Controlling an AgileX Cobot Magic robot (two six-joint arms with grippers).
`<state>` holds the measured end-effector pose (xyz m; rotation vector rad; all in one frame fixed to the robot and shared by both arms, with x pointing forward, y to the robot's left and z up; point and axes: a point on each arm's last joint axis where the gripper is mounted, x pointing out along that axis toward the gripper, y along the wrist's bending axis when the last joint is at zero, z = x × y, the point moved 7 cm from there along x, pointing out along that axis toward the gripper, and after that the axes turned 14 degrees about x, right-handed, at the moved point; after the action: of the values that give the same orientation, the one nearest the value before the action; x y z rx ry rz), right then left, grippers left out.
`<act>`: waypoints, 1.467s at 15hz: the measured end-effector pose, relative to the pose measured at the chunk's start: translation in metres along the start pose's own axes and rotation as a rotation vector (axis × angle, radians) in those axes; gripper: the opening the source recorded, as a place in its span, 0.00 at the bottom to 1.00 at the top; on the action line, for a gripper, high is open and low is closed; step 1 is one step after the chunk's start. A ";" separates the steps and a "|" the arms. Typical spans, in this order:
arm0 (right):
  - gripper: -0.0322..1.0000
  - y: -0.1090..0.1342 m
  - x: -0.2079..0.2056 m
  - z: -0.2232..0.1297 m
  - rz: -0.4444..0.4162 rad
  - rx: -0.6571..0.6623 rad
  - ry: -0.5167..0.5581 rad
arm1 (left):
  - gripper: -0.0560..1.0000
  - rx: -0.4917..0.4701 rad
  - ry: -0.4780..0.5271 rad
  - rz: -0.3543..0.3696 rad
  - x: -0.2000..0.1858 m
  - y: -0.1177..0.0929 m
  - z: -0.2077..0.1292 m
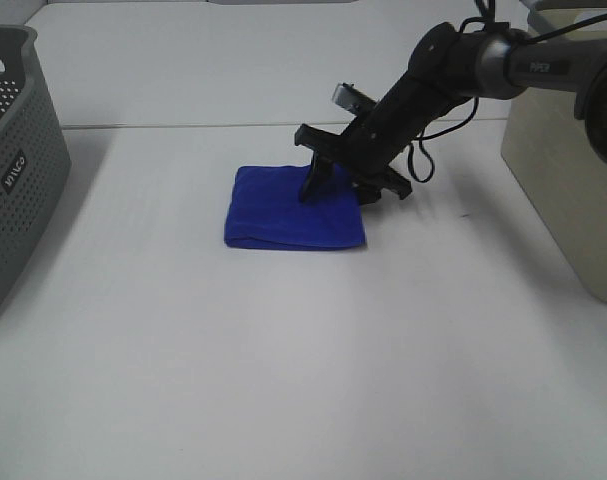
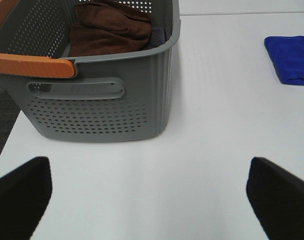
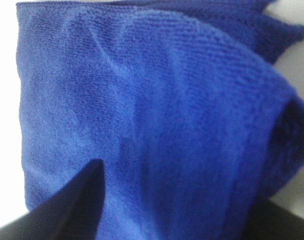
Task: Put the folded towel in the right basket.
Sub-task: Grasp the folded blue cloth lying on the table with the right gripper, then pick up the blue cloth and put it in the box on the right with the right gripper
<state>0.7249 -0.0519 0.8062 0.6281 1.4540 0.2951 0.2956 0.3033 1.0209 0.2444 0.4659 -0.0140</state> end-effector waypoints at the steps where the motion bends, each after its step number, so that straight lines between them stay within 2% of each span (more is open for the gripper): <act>1: 0.42 0.007 0.010 -0.005 0.011 -0.006 -0.003 | 0.98 0.000 0.000 0.000 0.000 0.000 0.000; 2: 0.23 0.011 0.016 -0.008 0.014 -0.013 -0.009 | 0.98 0.000 0.000 0.000 0.000 0.000 0.000; 3: 0.14 0.013 0.018 -0.009 0.017 -0.015 -0.012 | 0.98 0.000 0.000 0.000 0.000 0.000 0.000; 6: 0.15 0.015 0.017 -0.011 0.020 -0.024 -0.003 | 0.98 0.000 0.000 0.000 0.000 0.000 0.000; 8: 0.15 0.022 -0.002 -0.015 0.010 -0.094 0.043 | 0.98 0.000 0.000 0.000 0.000 0.000 0.000; 10: 0.15 0.047 -0.058 -0.004 0.052 -0.161 0.023 | 0.98 0.000 0.000 0.000 0.000 0.000 0.000; 12: 0.15 0.077 -0.152 0.016 0.122 -0.234 -0.109 | 0.98 0.000 0.000 0.000 0.000 0.000 0.000; 14: 0.15 0.079 -0.235 0.038 0.149 -0.267 -0.278 | 0.98 0.000 0.000 0.000 0.000 0.000 0.000; 15: 0.15 0.073 -0.278 0.047 0.159 -0.262 -0.367 | 0.98 0.000 0.000 0.000 0.000 0.000 0.000; 17: 0.15 0.039 -0.355 0.061 0.137 -0.205 -0.523 | 0.98 0.000 0.000 0.000 0.000 0.000 0.000; 19: 0.15 -0.012 -0.412 0.070 0.032 -0.124 -0.656 | 0.98 0.000 0.000 0.000 0.000 0.000 0.000; 21: 0.15 -0.066 -0.437 0.074 -0.123 -0.050 -0.704 | 0.98 0.000 0.000 0.000 0.000 0.000 0.000; 22: 0.15 -0.079 -0.439 0.075 -0.158 -0.030 -0.705 | 0.98 0.000 0.000 0.000 0.000 0.000 0.000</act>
<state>0.7322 -0.3735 1.1246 0.5156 0.8098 -0.0360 0.2956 0.3033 1.0209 0.2444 0.4659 -0.0140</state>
